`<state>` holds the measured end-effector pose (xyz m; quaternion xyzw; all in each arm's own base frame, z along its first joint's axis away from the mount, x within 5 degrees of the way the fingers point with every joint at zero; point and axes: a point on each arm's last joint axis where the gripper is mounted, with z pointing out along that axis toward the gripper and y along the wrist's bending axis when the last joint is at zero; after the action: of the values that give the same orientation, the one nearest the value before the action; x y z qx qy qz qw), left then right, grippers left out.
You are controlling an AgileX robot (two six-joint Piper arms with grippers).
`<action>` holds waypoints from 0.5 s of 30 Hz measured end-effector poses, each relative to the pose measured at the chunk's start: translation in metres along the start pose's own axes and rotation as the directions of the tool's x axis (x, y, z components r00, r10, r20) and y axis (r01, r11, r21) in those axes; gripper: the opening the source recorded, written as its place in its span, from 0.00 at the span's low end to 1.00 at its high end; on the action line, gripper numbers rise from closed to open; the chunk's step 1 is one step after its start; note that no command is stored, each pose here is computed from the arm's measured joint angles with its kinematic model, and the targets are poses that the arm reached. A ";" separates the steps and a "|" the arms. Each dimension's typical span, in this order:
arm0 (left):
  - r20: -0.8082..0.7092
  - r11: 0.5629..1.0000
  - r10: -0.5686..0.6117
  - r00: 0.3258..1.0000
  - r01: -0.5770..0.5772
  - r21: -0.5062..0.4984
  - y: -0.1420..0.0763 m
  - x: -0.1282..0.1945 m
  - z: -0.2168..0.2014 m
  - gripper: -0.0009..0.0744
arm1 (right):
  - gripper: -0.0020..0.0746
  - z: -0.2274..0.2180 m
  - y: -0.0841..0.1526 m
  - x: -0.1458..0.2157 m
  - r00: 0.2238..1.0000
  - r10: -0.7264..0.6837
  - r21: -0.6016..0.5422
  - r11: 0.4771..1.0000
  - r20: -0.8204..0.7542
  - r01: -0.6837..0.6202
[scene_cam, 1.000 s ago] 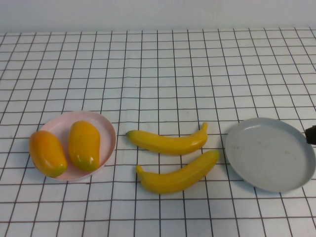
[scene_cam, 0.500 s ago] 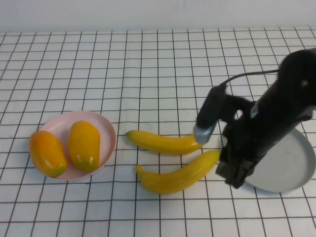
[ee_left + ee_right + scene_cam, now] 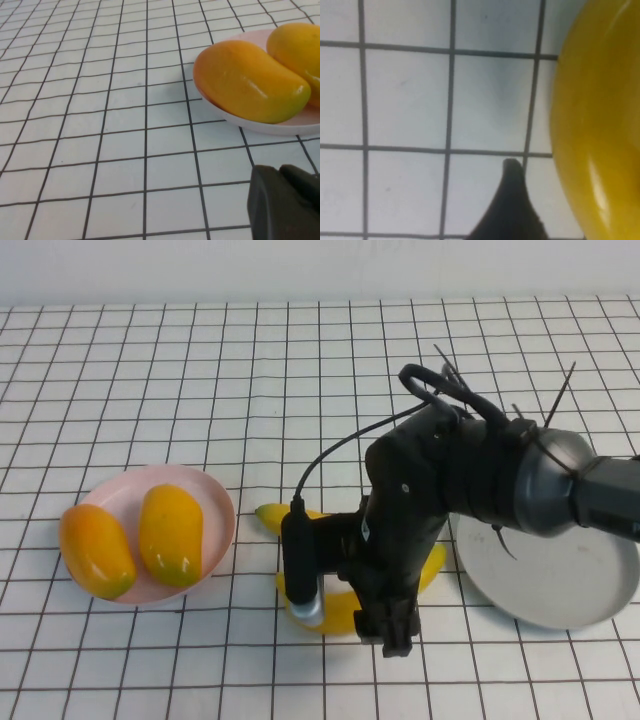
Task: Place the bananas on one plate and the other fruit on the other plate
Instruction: Put another type of fruit in the right plate
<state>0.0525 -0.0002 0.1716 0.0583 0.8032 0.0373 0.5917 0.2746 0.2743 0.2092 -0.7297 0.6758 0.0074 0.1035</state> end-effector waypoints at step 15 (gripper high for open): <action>0.000 1.000 0.000 1.000 0.000 0.000 0.000 0.000 0.000 0.01 | 0.45 0.024 -0.015 -0.007 1.000 0.000 0.053 0.999 -0.024 0.001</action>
<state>0.0525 -0.0002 0.1716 0.0583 0.8032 0.0373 0.5917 0.2918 0.2859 0.1893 -0.7270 0.6767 -0.0191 0.1148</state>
